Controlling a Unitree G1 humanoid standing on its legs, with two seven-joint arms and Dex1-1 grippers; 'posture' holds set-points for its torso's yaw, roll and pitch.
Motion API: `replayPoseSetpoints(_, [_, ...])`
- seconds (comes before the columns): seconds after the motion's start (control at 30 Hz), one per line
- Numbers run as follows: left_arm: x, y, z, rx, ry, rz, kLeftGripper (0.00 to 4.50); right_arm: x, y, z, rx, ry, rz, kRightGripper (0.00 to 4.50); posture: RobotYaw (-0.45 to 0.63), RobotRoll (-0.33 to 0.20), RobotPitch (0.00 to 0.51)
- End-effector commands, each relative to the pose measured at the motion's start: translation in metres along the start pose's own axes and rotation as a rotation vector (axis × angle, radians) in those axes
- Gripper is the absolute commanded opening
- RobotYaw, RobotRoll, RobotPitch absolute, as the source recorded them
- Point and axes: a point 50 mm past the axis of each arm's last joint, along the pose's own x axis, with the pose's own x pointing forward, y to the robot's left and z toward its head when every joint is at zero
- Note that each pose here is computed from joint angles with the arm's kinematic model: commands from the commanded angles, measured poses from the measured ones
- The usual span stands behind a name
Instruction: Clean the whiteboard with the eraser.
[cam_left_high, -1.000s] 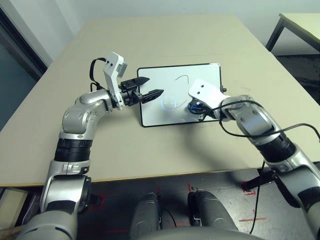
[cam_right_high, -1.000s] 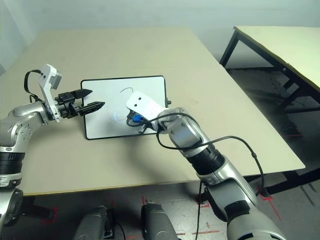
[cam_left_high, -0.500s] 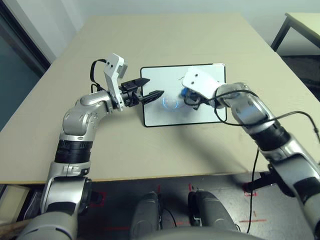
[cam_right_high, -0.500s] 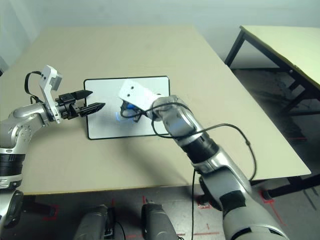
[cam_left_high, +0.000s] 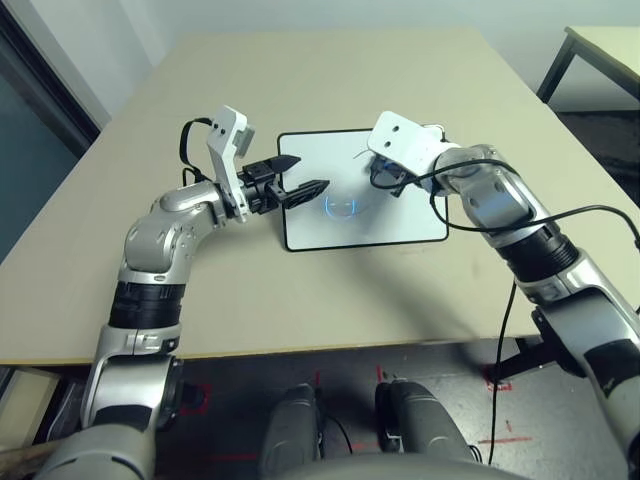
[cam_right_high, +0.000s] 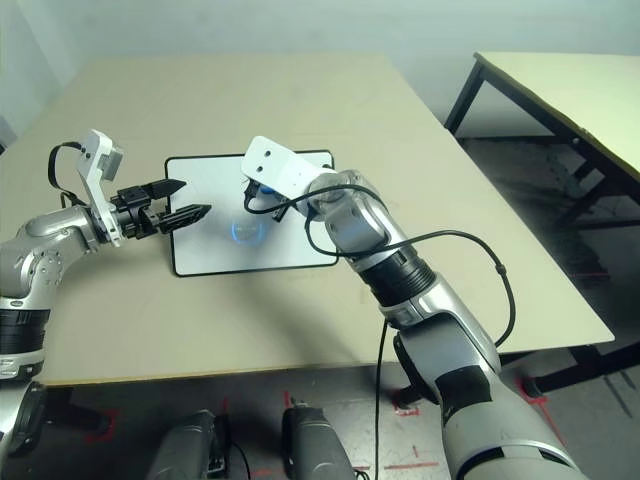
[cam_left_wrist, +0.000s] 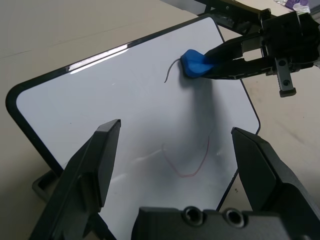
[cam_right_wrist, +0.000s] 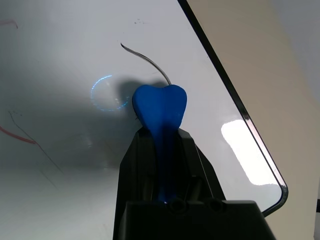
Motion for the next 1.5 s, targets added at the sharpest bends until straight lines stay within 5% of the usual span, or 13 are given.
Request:
replayPoseSetpoints(0.03, [0.000, -0.003, -0.002, -0.004, 0.011, -0.010, 4.50, -0.001, 0.020, -0.017, -0.044, 0.079, 0.105, 0.44, -0.04, 0.000, 0.107])
replayPoseSetpoints(0.27, [0.000, -0.004, -0.002, -0.008, 0.012, -0.015, 4.50, -0.021, 0.052, -0.031, -0.081, 0.142, 0.243, 0.44, -0.05, 0.000, 0.114])
replayPoseSetpoints(0.57, [0.002, -0.005, -0.001, -0.007, 0.013, -0.024, 4.50, -0.001, -0.009, 0.005, -0.046, 0.006, -0.022, 0.44, -0.05, 0.000, 0.119])
replayPoseSetpoints(0.7, [0.001, -0.006, -0.002, -0.009, 0.015, -0.024, 4.50, 0.004, -0.019, 0.010, -0.038, -0.012, -0.061, 0.44, -0.05, 0.000, 0.120])
replayPoseSetpoints(1.03, [0.002, -0.007, -0.003, -0.015, 0.011, -0.024, 4.50, -0.002, 0.026, -0.009, -0.096, 0.041, 0.120, 0.44, -0.05, 0.000, 0.122])
replayPoseSetpoints(1.23, [0.003, -0.008, -0.004, -0.018, 0.009, -0.026, 4.50, -0.008, 0.031, -0.009, -0.098, 0.047, 0.142, 0.44, -0.06, 0.000, 0.123])
replayPoseSetpoints(1.5, [0.002, -0.007, -0.005, -0.020, 0.009, -0.026, 4.50, 0.002, -0.015, 0.023, -0.067, -0.057, -0.049, 0.44, -0.05, 0.000, 0.122])
